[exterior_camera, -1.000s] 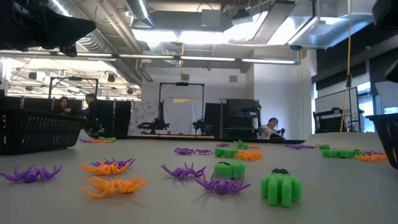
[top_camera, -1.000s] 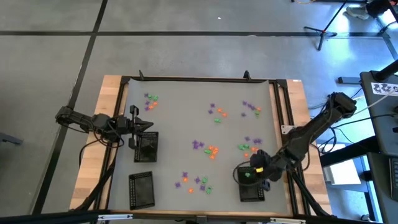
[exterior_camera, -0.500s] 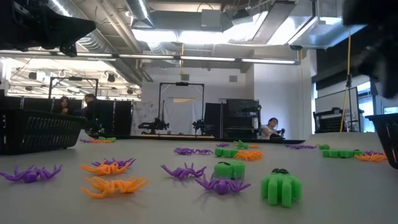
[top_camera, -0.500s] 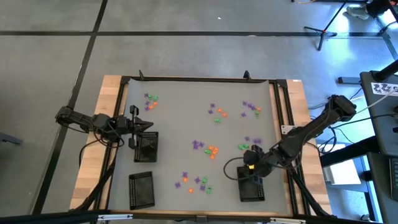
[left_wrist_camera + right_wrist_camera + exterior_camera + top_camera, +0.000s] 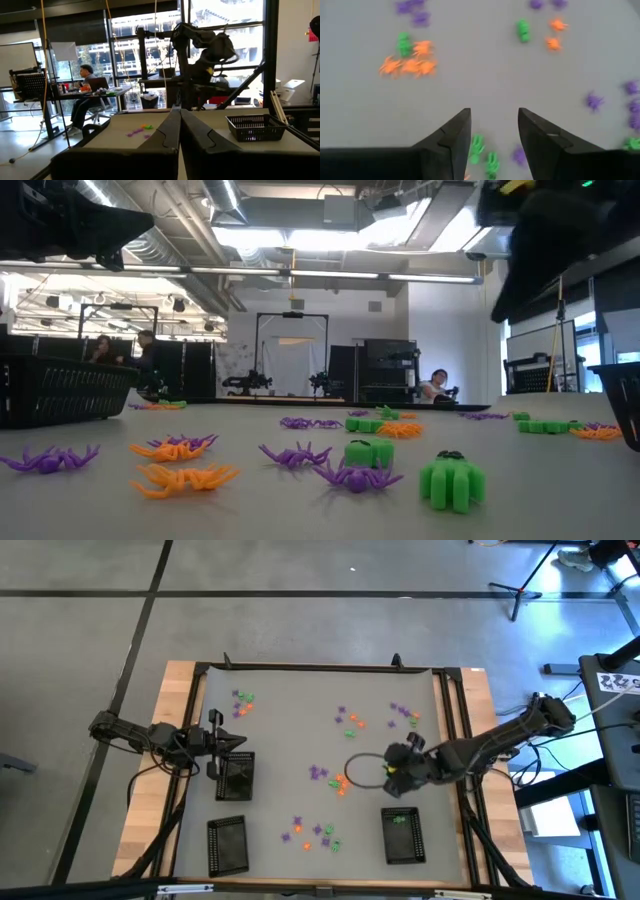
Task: Sort Halloween decoration
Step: Put the green skeleton toy into the bottom right black basket
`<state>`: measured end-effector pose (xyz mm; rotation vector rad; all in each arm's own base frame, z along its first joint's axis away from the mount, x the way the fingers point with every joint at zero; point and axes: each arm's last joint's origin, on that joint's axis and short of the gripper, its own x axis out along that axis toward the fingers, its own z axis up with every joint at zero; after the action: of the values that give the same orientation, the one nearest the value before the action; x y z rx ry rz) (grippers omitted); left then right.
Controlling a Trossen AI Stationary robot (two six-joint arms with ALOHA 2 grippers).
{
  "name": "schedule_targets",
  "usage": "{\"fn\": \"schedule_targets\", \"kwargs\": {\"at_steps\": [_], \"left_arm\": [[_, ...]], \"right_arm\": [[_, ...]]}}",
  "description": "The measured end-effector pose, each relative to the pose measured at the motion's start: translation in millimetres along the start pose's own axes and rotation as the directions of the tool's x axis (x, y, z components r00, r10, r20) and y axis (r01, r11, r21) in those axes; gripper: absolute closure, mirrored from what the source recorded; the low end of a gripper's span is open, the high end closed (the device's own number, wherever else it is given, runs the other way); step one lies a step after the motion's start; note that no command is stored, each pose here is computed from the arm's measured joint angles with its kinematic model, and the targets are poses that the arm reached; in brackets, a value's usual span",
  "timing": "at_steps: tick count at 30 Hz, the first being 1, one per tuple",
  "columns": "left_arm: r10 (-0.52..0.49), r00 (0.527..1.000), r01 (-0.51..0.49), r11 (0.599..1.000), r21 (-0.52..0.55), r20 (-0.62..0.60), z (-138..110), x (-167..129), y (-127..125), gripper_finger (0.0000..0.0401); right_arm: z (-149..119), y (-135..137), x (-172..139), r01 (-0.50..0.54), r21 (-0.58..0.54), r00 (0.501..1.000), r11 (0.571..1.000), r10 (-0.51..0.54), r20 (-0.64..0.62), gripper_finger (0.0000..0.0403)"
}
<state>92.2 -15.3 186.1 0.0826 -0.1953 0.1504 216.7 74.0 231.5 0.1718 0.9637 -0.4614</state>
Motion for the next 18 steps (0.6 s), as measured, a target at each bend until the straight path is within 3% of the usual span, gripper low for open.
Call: {"fn": "schedule_targets", "kwargs": {"at_steps": [18], "left_arm": [[0.0, 1.0, 0.0, 1.0, -0.001, 0.001, 0, 0, 0, 0.0401]], "right_arm": [[29, -36, 21, 0.098, 0.055, 0.995, 0.994, -0.099, 0.015, 0.0244]]}}
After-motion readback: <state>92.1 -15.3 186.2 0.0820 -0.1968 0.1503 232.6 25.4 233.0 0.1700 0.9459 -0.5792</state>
